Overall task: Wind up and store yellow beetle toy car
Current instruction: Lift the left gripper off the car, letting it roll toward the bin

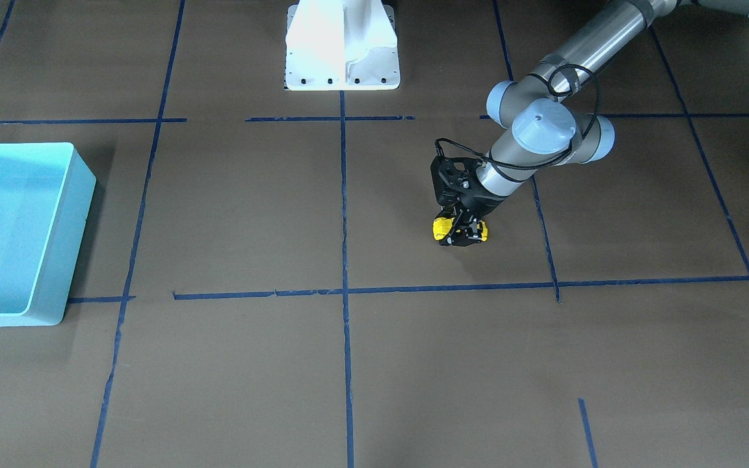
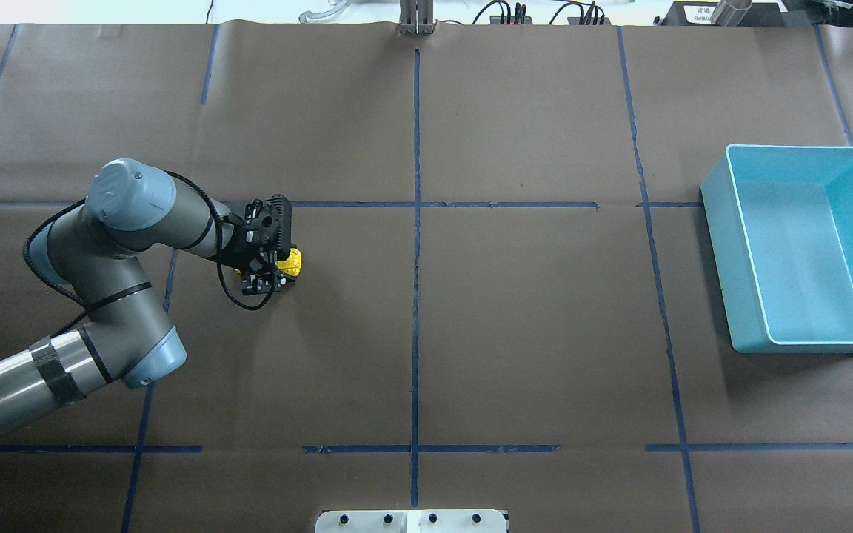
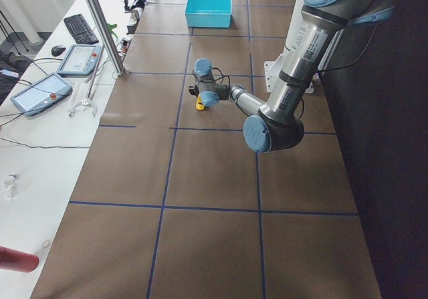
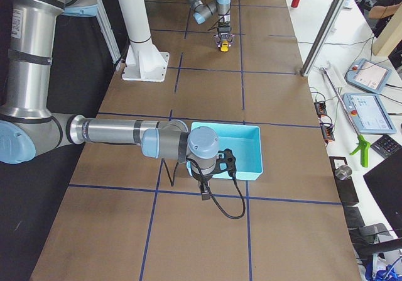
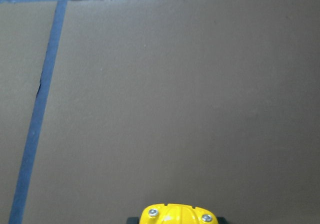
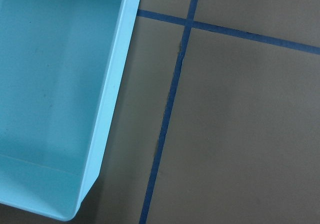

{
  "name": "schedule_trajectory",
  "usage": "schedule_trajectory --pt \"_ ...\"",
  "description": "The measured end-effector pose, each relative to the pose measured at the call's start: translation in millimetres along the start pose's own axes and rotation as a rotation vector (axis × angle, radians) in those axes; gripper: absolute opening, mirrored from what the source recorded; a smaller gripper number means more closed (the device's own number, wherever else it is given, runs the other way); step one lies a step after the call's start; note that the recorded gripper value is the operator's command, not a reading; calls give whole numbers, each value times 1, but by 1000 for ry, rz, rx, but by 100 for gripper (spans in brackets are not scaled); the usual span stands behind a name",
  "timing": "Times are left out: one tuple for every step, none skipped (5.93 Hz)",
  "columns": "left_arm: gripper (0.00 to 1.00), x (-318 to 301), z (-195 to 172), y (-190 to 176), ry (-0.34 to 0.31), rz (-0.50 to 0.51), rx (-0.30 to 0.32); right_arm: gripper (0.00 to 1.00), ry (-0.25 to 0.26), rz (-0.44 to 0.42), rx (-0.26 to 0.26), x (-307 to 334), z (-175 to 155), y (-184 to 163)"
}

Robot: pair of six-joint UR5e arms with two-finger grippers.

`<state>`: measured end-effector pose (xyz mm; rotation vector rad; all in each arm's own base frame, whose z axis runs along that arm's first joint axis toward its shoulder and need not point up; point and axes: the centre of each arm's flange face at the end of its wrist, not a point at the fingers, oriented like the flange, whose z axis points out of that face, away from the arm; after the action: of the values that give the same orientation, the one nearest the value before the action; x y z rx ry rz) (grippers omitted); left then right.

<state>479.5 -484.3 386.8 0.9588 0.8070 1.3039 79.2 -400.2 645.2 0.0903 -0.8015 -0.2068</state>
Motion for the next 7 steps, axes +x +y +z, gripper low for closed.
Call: schedule_trajectory --pt "100 -5 -9 20 8 -16 1 100 0 -1 1 0 0 0" --pt "100 -13 -19 27 19 -32 11 100 0 -3 2 -1 -1 -1" --pt "100 -17 -24 31 23 -42 12 100 0 -4 3 -2 -1 -1" --pt "100 -20 -26 33 22 -48 12 100 0 -5 3 -2 -2 -1" --pt "100 -22 -28 33 19 -51 11 100 0 -4 4 -2 -2 -1" --pt "100 -24 -30 31 19 -62 13 100 0 -5 4 -2 -2 -1" --pt "100 -26 -34 29 24 -88 12 100 0 -5 4 -2 -2 -2"
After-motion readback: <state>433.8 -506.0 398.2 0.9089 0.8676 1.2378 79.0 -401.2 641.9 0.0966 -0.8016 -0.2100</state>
